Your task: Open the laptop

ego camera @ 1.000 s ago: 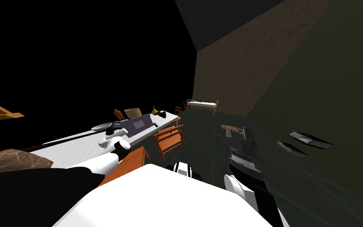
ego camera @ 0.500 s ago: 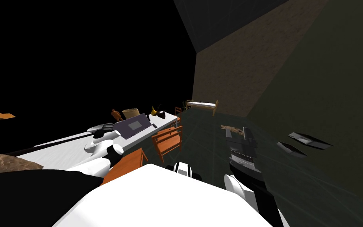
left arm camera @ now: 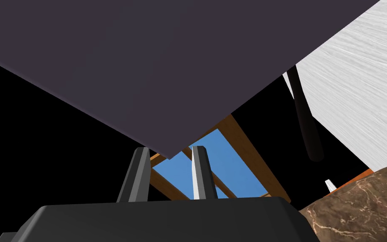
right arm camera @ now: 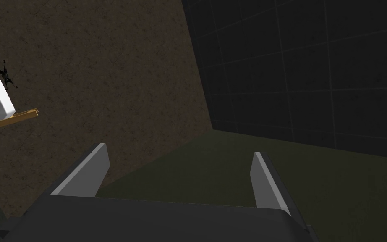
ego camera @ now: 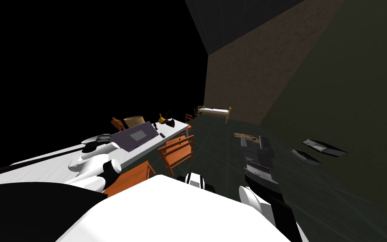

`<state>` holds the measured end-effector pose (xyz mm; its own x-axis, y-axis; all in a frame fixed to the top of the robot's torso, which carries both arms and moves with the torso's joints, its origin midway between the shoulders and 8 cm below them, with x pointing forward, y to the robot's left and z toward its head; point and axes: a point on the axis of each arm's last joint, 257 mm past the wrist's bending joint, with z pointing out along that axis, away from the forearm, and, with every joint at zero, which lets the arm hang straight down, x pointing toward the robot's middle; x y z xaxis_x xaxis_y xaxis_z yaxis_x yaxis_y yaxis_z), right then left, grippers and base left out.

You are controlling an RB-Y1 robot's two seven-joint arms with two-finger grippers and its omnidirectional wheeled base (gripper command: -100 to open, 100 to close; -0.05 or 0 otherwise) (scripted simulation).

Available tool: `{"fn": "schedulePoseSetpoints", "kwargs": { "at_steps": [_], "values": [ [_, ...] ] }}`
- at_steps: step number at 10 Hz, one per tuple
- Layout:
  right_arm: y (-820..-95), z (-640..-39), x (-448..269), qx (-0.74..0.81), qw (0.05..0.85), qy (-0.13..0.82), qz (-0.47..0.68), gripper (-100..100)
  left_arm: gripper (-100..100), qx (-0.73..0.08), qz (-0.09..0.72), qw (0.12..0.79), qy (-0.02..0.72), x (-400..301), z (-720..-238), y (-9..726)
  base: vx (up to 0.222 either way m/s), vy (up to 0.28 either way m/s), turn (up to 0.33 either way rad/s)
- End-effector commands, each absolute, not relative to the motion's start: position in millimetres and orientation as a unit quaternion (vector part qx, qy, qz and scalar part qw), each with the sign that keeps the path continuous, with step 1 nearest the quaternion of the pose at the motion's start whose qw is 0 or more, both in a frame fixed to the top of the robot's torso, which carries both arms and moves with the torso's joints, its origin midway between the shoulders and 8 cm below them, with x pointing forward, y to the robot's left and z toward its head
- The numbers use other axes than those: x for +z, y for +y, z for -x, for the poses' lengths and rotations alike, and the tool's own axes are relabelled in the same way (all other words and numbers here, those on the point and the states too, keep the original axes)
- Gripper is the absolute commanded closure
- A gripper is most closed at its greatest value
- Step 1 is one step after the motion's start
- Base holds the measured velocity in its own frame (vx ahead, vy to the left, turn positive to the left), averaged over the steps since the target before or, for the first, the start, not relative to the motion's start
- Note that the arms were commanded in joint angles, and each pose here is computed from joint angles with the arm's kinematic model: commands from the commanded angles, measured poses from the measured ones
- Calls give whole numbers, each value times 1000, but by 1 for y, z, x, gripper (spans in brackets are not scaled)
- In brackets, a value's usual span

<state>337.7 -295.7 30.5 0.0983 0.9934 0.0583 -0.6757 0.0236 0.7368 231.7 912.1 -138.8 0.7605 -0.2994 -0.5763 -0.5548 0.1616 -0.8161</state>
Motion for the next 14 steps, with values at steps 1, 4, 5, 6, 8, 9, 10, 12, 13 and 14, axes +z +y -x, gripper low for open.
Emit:
{"fn": "schedulePoseSetpoints", "kwargs": {
  "at_steps": [1, 4, 5, 6, 8, 9, 10, 12, 13, 14],
  "values": [
    [-296, -338, 30, 623, 670, 251, -317, 0, 100, 91, 657, 666, 341, -148, -208, 918, 93, -12, -55],
    [-296, -338, 30, 623, 670, 251, -317, 0, 100, 99, 667, 655, 341, -161, -183, 921, 29, 0, -8],
    [-296, -338, 30, 623, 670, 251, -317, 0, 100, 94, 662, 658, 346, -139, -183, 927, 75, -13, -90],
    [-296, -338, 30, 623, 670, 251, -317, 0, 100, 95, 671, 649, 346, -148, -170, 928, 96, -6, -56],
    [-296, -338, 30, 623, 670, 251, -317, 0, 100, 101, 678, 642, 343, -156, -146, 931, 37, 0, -17],
    [-296, -338, 30, 623, 670, 251, -317, 0, 100, 95, 673, 644, 352, -135, -150, 935, 86, -3, -82],
    [-296, -338, 30, 623, 670, 251, -317, 0, 100, 96, 682, 635, 351, -142, -137, 935, 95, 9, -61],
    [-296, -338, 30, 623, 670, 251, -317, 0, 100, 101, 688, 628, 349, -148, -115, 937, 38, 15, -23],
    [-296, -338, 30, 623, 670, 251, -317, 0, 100, 101, 688, 628, 349, -148, -115, 937, 8, 0, -10],
    [-296, -338, 30, 623, 670, 251, -317, 0, 100, 93, 685, 627, 359, -130, -120, 939, 81, -3, -80]
  ]
}}
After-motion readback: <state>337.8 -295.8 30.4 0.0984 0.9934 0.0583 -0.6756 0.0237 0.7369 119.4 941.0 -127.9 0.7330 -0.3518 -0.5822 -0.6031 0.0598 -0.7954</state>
